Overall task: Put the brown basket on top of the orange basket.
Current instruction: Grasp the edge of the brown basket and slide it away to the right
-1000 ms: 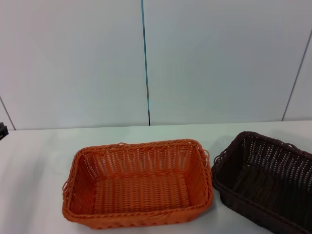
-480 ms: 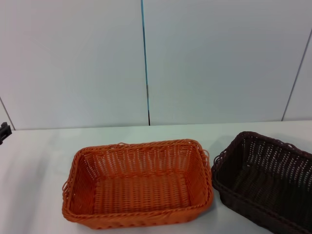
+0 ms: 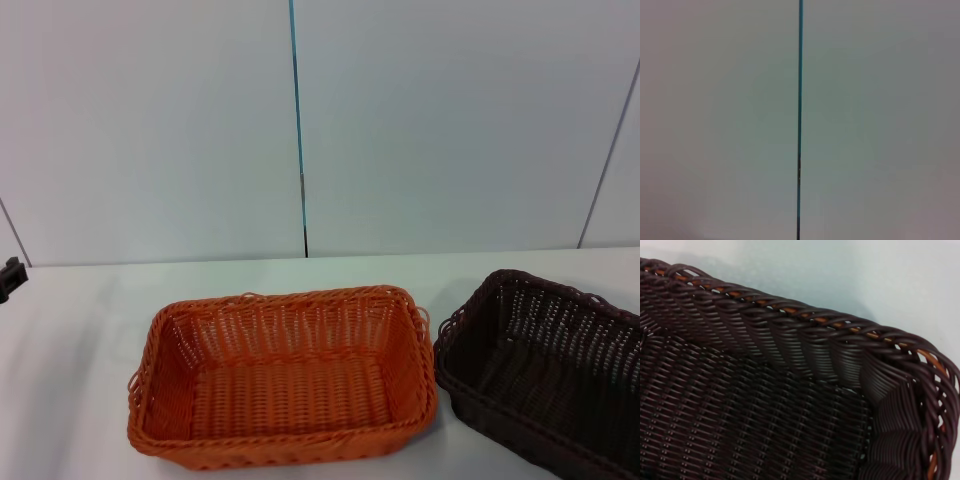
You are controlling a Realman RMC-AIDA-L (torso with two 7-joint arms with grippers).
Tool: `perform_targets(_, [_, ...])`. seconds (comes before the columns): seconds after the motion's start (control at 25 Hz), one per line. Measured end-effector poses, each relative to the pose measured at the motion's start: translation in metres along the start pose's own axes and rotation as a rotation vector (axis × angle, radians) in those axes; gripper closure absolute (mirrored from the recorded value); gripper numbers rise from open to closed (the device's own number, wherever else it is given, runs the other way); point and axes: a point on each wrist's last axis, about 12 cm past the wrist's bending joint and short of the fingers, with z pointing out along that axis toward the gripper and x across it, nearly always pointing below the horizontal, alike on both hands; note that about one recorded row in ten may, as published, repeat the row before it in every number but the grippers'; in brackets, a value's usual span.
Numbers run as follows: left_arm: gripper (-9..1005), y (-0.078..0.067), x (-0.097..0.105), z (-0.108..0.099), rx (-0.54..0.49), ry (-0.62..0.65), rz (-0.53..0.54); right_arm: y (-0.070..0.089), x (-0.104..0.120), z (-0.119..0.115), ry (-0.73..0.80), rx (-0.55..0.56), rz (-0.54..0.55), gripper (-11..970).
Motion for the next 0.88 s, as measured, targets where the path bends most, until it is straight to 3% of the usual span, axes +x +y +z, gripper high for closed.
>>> perform_targets(0.88, [109,0.0011,-0.0018,0.0002,-0.001,0.000,-0.019,0.0074,-0.0055,0.0030,-0.007,-0.014,0.013,147])
